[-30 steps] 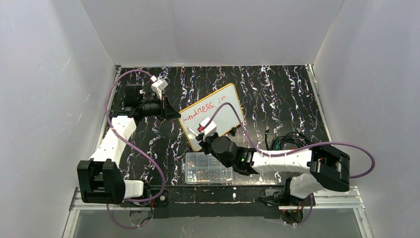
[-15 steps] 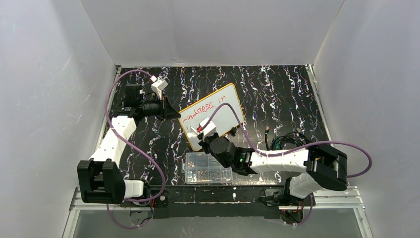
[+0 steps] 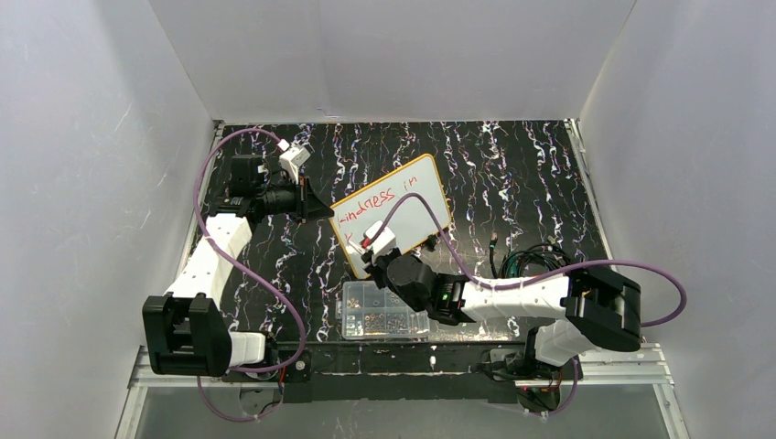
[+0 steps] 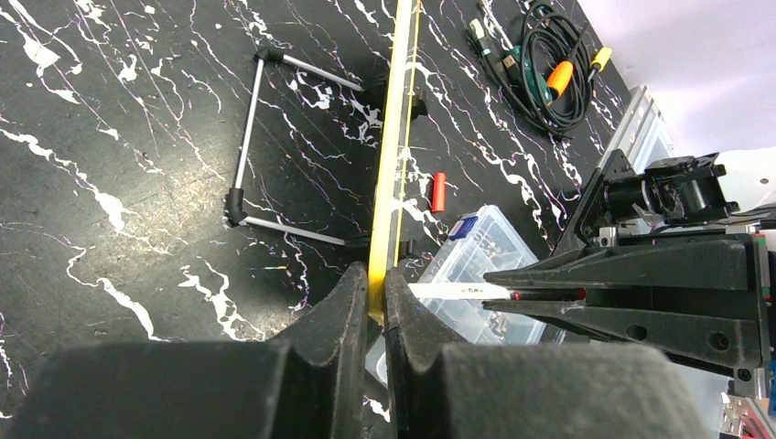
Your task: Write a sentence on the whiteboard
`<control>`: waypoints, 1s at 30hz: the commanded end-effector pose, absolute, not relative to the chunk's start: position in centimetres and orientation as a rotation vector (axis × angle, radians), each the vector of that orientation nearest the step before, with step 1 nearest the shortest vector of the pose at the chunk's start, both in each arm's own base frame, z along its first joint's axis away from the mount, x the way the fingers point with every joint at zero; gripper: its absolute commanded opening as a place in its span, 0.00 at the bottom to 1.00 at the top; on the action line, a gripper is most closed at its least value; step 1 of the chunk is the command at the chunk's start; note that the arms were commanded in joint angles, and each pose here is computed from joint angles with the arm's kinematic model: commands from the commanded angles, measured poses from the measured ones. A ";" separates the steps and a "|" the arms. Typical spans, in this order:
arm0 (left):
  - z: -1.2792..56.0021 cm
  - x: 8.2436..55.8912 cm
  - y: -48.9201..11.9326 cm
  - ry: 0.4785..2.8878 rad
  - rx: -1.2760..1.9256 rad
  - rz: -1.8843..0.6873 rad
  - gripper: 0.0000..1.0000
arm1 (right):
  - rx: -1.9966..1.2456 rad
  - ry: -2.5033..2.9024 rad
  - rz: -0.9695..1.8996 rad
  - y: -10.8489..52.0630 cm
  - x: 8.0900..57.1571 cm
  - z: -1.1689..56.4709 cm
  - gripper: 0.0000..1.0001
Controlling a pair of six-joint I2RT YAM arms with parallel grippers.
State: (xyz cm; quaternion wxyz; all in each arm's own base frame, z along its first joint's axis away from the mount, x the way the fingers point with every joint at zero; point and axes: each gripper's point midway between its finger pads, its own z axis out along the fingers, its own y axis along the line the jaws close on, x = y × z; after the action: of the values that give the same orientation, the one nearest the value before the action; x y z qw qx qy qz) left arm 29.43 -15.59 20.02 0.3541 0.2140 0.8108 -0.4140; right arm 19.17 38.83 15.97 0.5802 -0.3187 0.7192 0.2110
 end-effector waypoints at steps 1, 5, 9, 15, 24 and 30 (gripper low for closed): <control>21.7 28.5 -16.1 2.033 0.594 -1.103 0.00 | -0.757 1.677 0.532 39.6 18.4 16.4 0.01; 21.7 28.5 -16.1 2.033 0.594 -1.103 0.00 | -0.774 1.678 0.543 39.8 18.0 16.3 0.01; 21.8 28.5 -16.1 2.031 0.595 -1.102 0.00 | -0.787 1.660 0.571 39.9 17.4 17.0 0.01; 21.8 28.5 -16.1 2.030 0.596 -1.101 0.00 | -0.656 1.653 0.497 37.8 18.8 18.4 0.01; 21.7 28.4 -16.2 2.034 0.594 -1.105 0.00 | -0.598 1.647 0.409 37.2 20.3 18.6 0.01; 21.6 28.4 -16.2 2.035 0.594 -1.106 0.00 | -0.586 1.646 0.387 37.4 21.0 18.5 0.01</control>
State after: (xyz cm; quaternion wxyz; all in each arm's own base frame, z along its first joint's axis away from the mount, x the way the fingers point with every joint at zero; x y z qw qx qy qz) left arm 29.34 -15.68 20.14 0.3535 0.2141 0.8097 -0.4166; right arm 19.92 37.10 16.96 0.6040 -0.2840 0.7247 0.1713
